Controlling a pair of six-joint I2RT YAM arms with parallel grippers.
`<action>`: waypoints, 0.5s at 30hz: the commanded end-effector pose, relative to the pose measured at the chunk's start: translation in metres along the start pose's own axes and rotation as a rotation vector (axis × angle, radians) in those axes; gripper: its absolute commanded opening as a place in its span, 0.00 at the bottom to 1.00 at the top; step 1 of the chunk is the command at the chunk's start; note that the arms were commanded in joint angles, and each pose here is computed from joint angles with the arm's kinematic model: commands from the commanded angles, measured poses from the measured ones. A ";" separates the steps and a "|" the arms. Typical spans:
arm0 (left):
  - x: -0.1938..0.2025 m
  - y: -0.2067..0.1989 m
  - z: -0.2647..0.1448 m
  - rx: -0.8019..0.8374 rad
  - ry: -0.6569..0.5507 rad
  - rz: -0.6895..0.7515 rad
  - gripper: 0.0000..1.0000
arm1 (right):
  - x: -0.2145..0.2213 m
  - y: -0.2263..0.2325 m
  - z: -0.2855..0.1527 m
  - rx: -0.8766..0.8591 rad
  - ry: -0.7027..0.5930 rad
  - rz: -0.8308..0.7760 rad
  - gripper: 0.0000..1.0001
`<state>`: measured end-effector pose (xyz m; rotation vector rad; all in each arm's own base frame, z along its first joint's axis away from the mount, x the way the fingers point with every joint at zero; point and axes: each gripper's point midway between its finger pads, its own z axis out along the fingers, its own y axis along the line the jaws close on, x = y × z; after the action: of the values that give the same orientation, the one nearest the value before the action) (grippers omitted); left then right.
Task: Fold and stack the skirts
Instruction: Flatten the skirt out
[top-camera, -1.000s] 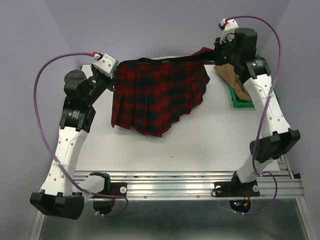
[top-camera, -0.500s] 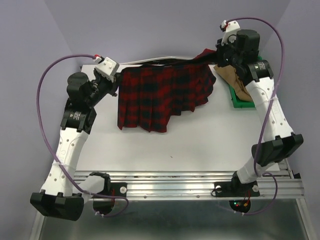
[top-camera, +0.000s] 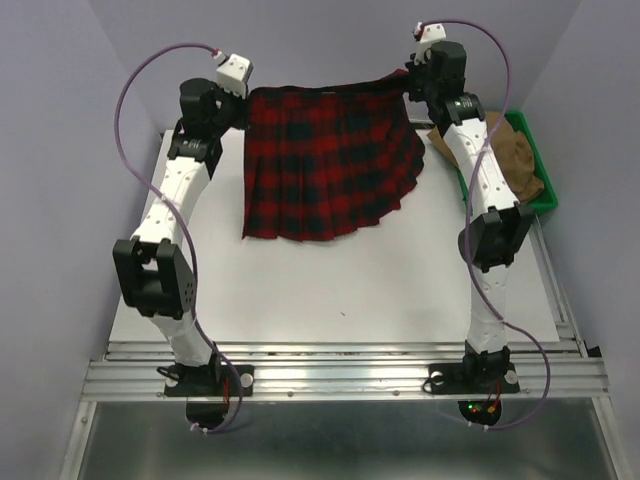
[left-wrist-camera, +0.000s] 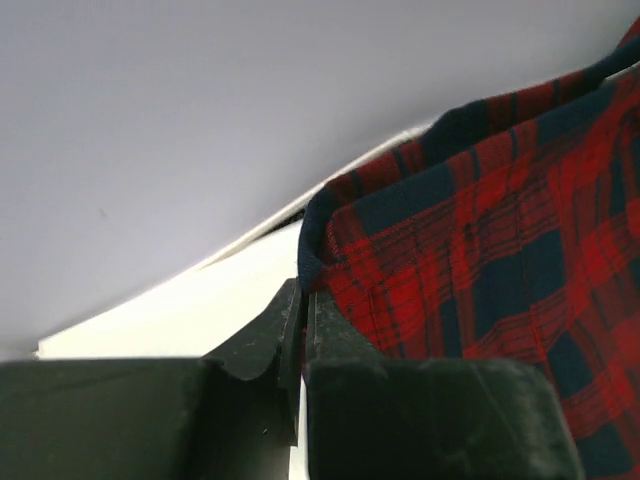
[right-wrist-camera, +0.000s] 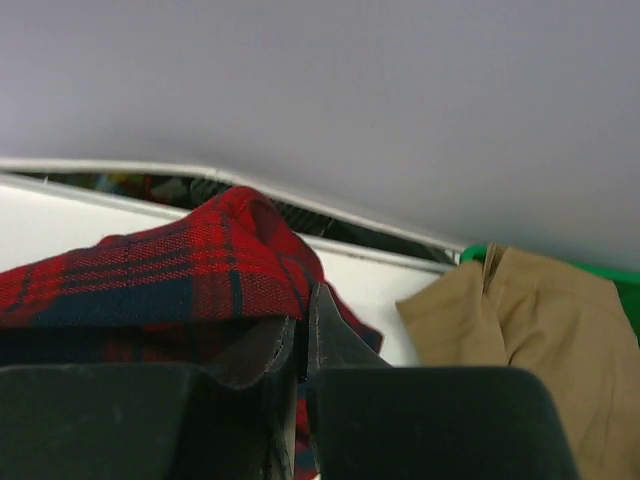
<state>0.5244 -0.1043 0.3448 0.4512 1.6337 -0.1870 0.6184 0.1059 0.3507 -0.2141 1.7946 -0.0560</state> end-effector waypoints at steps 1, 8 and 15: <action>-0.140 0.087 -0.019 -0.265 -0.331 0.090 0.00 | -0.123 -0.095 -0.038 0.316 -0.420 0.063 0.01; -0.205 0.101 -0.043 -0.272 -0.517 0.143 0.00 | -0.169 -0.086 -0.077 0.227 -0.586 0.162 0.01; -0.043 0.055 -0.030 -0.107 -0.254 0.259 0.00 | -0.024 -0.019 -0.040 -0.055 -0.322 -0.033 0.03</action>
<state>0.5348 -0.0882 0.4243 0.4965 1.3442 -0.1323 0.5884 0.1192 0.4261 -0.1920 1.4711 0.0899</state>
